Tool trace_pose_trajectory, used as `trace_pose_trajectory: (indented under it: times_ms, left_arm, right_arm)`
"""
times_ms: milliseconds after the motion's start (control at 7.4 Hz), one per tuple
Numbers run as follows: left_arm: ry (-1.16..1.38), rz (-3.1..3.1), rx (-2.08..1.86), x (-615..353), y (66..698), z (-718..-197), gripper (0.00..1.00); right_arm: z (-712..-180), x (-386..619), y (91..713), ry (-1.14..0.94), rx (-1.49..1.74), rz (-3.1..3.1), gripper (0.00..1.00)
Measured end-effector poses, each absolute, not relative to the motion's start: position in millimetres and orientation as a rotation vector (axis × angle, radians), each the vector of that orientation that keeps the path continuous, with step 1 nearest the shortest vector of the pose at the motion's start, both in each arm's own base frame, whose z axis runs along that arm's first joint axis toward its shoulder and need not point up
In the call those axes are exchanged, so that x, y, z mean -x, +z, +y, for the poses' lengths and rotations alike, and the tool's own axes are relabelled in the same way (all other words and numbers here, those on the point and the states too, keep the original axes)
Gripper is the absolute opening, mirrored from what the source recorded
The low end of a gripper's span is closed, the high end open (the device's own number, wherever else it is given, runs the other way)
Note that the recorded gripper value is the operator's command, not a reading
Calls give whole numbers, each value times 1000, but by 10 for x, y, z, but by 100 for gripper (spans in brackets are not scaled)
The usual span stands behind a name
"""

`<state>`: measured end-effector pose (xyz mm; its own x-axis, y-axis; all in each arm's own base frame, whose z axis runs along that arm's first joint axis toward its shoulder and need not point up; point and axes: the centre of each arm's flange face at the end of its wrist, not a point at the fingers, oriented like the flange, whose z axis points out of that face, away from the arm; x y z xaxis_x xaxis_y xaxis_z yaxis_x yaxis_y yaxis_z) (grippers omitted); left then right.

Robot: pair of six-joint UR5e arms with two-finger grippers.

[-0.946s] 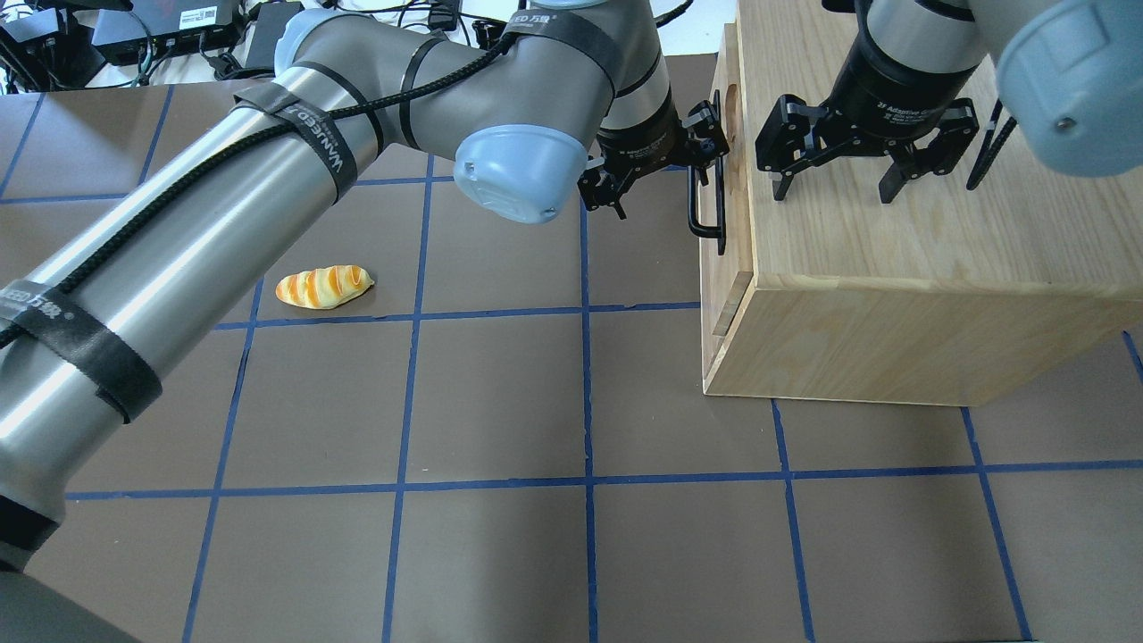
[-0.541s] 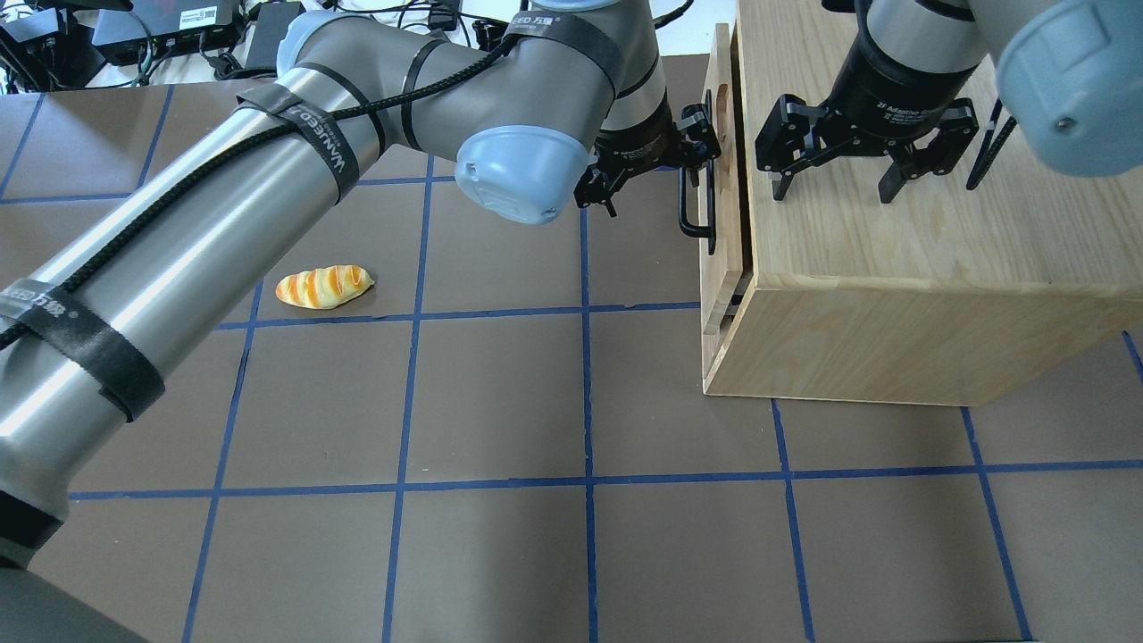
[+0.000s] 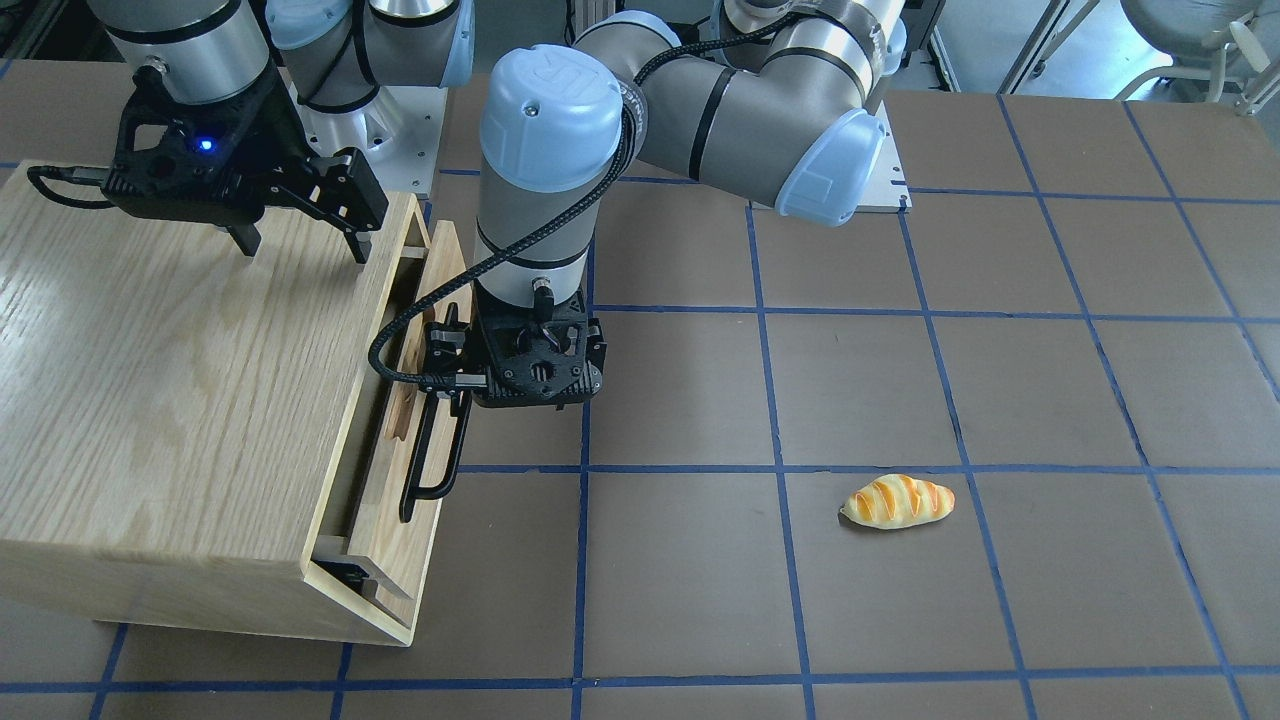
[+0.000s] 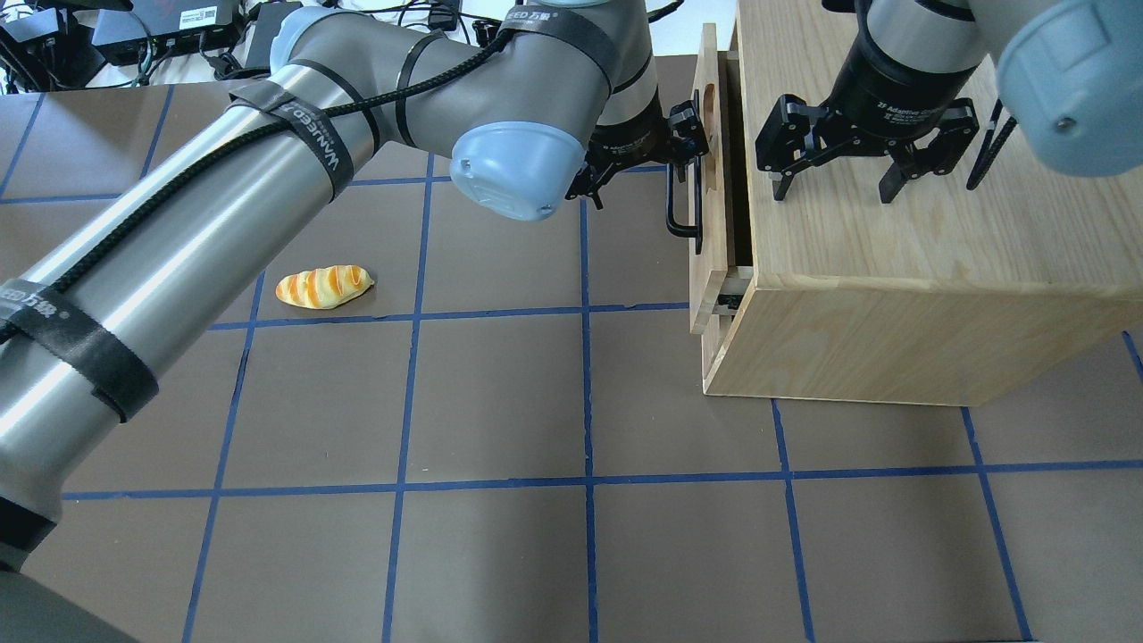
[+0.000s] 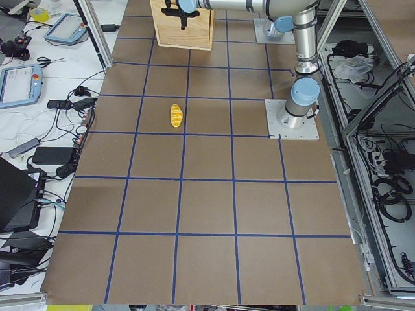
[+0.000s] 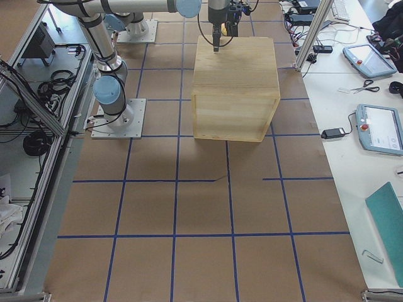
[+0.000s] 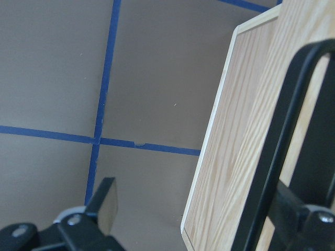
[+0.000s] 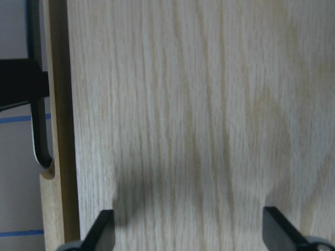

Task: Open upper drawer
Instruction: 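Pull the handle with the left gripper toward the robot, sliding the drawer out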

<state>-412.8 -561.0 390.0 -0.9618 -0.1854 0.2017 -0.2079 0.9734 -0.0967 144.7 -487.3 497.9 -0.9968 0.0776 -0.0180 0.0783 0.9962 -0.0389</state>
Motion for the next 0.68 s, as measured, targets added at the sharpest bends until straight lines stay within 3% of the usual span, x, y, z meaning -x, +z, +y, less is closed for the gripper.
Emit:
trace_pose_trajectory:
  times_ms: [676]
  left_arm:
    - [172,-2946,-301,3980,3901,-5650,100]
  right_arm:
    - [-4873,-1447,4979,-62,-122,3122,100]
